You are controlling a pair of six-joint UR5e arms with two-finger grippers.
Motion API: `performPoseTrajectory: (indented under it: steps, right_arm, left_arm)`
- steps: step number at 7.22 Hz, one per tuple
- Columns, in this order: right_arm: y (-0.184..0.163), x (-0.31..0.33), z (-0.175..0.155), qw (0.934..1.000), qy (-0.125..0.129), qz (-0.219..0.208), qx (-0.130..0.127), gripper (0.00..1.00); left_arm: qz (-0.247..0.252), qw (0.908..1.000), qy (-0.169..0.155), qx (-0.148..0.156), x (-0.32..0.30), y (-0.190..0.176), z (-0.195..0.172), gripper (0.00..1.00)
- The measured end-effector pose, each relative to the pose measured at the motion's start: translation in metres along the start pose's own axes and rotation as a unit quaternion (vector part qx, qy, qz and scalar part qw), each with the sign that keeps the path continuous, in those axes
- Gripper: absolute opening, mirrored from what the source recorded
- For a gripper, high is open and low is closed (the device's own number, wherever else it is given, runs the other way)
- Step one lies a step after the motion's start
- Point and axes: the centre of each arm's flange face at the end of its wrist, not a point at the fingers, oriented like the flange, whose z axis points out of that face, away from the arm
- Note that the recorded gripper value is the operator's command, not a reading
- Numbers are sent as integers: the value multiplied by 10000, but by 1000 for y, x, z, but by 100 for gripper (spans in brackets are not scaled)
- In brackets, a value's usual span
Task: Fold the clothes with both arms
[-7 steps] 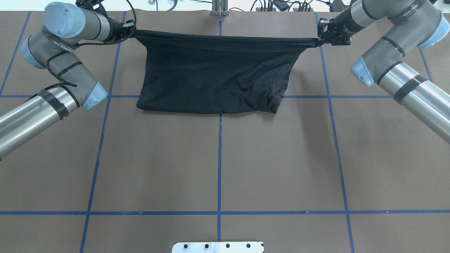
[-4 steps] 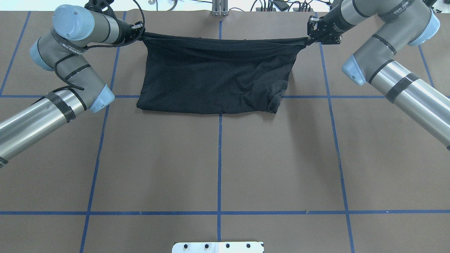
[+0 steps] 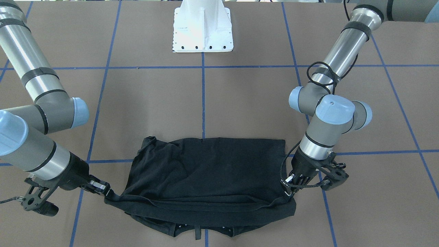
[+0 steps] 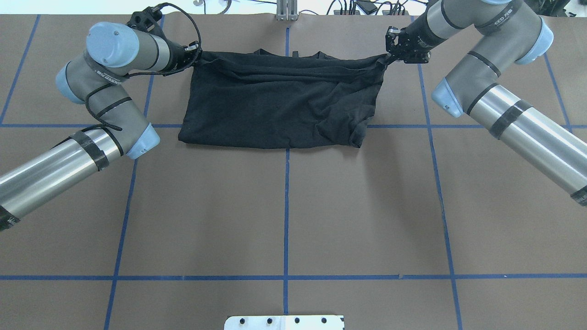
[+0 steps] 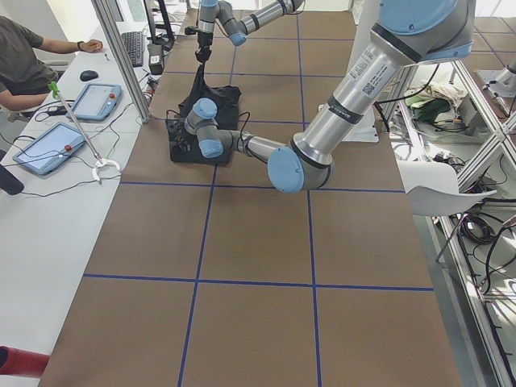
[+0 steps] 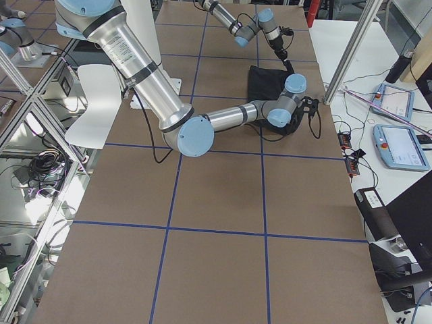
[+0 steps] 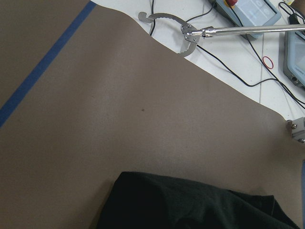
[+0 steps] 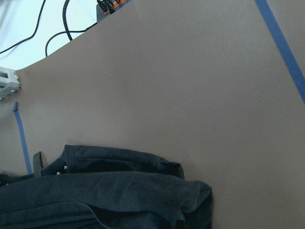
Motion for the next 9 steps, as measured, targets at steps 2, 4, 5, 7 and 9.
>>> performPoseTrajectory:
  steps: [2, 4, 5, 7, 9]
  right_arm:
    - [0, 2, 1, 10000, 14, 6, 1, 0]
    - [0, 6, 3, 10000, 37, 11, 0, 0]
    - [0, 8, 3, 10000, 48, 10, 1, 0]
    - [-1, 11, 4, 10000, 60, 2, -2, 24]
    - [0, 13, 6, 10000, 83, 3, 18, 23]
  left_arm:
    - [0, 10000, -14, -1, -1, 0, 1, 0]
    - [12, 10000, -29, -1, -3, 0, 2, 0]
    - [19, 10000, -42, -1, -5, 0, 2, 0]
    - [36, 10000, -57, -2, -7, 0, 3, 0]
    - [121, 9999, -83, -4, -11, 0, 4, 0]
